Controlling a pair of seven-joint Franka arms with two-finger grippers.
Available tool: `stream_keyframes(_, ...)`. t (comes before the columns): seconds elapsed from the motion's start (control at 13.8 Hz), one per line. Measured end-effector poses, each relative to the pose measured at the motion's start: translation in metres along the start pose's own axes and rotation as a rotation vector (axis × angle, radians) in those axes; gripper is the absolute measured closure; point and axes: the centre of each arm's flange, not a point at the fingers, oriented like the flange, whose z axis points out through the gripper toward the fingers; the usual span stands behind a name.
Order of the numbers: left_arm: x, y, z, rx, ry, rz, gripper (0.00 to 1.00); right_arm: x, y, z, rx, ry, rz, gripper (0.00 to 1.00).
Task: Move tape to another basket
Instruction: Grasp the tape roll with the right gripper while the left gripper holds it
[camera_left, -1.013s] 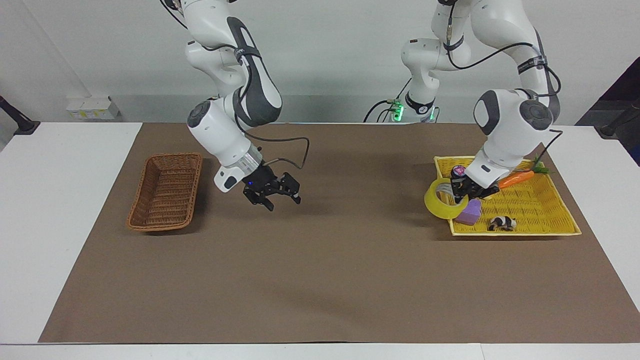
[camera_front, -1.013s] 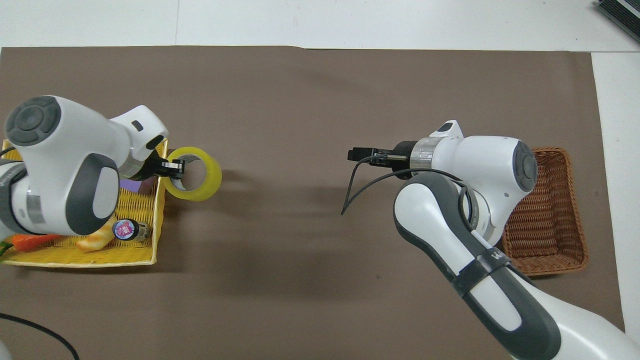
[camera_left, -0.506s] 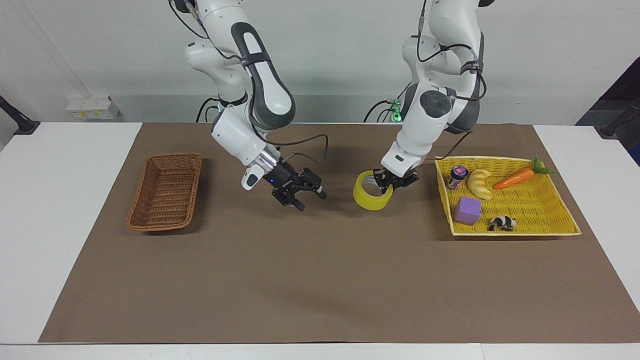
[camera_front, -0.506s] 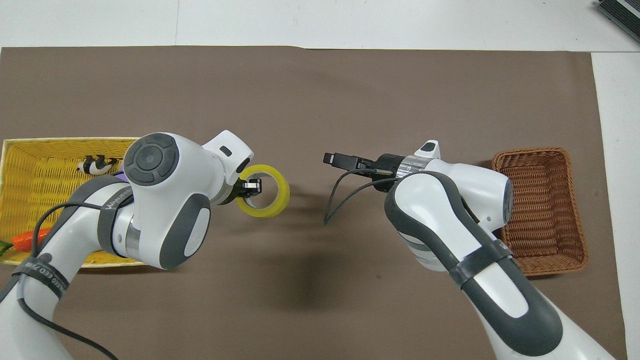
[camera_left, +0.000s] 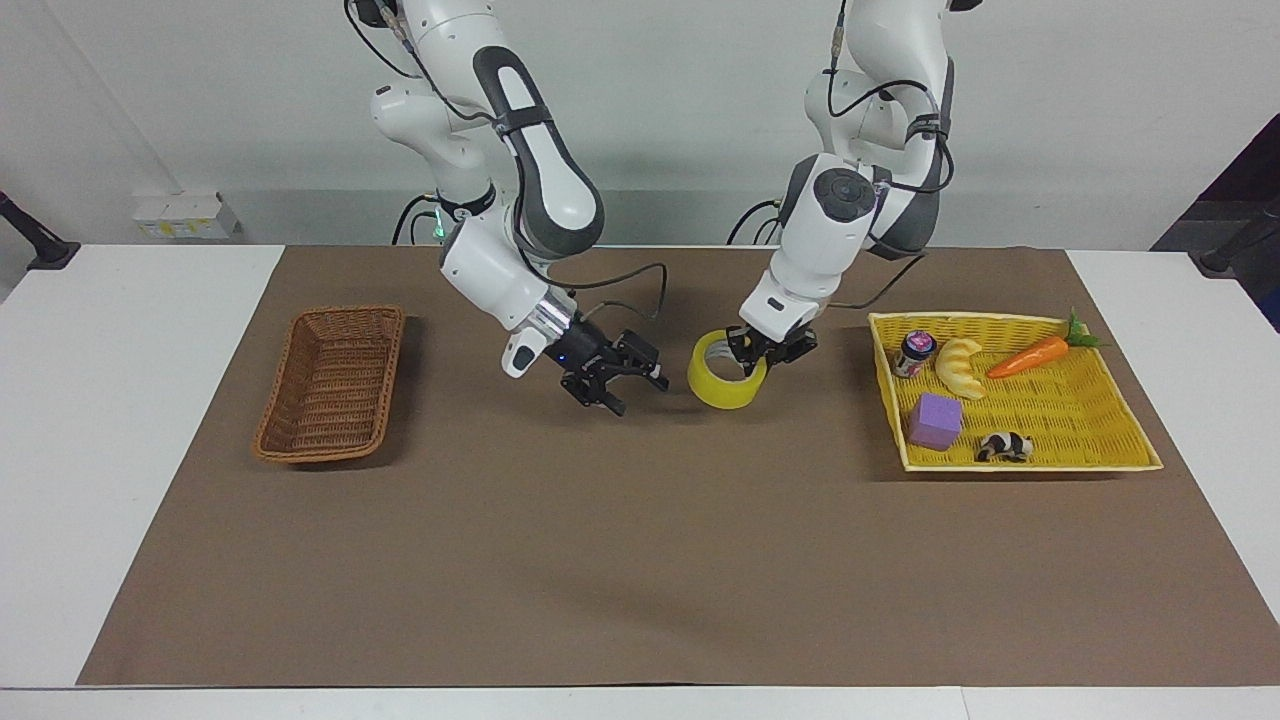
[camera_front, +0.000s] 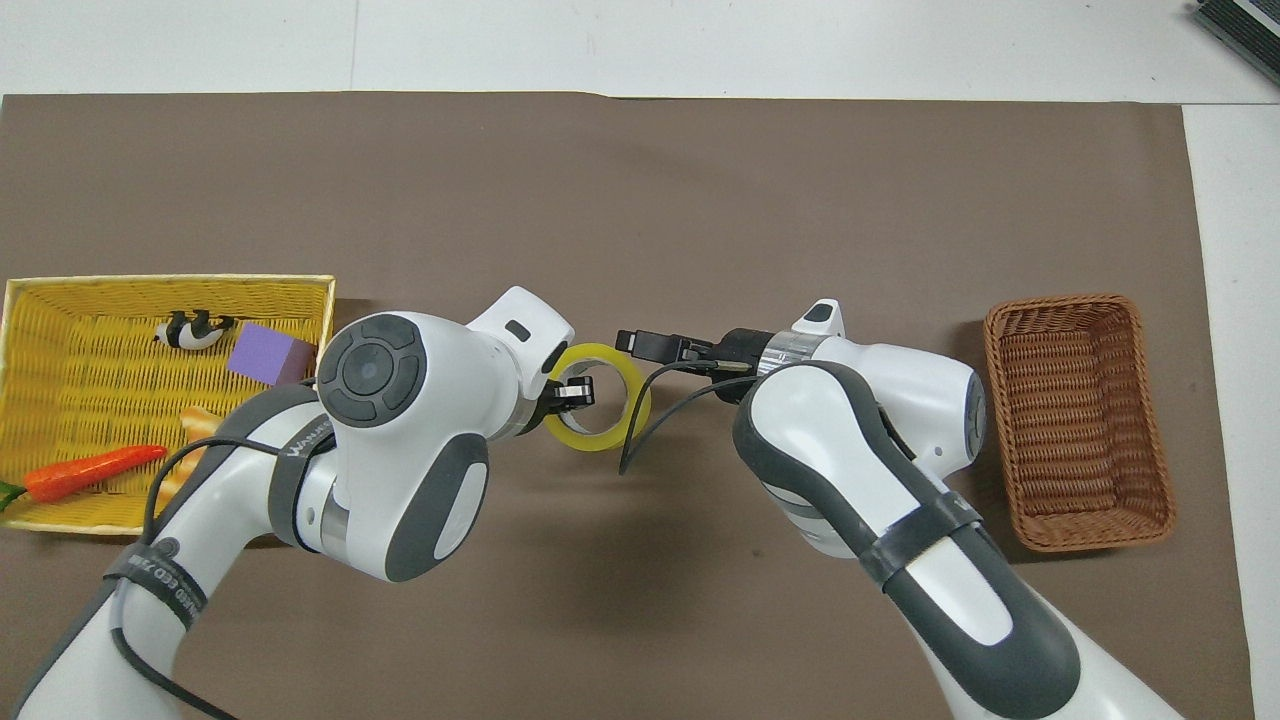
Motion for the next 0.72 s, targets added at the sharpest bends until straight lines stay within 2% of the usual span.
stream_keyframes(0.22, 0.0, 0.01, 0.011, -0.065, 0.017, -0.041, 0.78, -0.004, -0.002, 0.003, 0.022, 0.002, 0.033, 0.0)
stream_keyframes(0.43, 0.002, 0.014, 0.01, -0.09, 0.042, -0.05, 0.78, -0.008, -0.005, 0.006, 0.024, -0.005, 0.033, 0.01)
stream_keyframes(0.51, 0.004, 0.013, 0.009, -0.093, 0.051, -0.053, 0.78, -0.008, -0.006, 0.006, 0.024, -0.006, 0.037, 0.09)
stream_keyframes(0.65, 0.007, 0.012, 0.01, -0.103, 0.06, -0.064, 0.78, -0.005, -0.008, 0.003, 0.034, 0.0, 0.041, 0.33)
stream_keyframes(0.72, 0.008, 0.012, 0.009, -0.107, 0.061, -0.067, 0.78, -0.004, -0.008, 0.002, 0.036, 0.002, 0.044, 0.35)
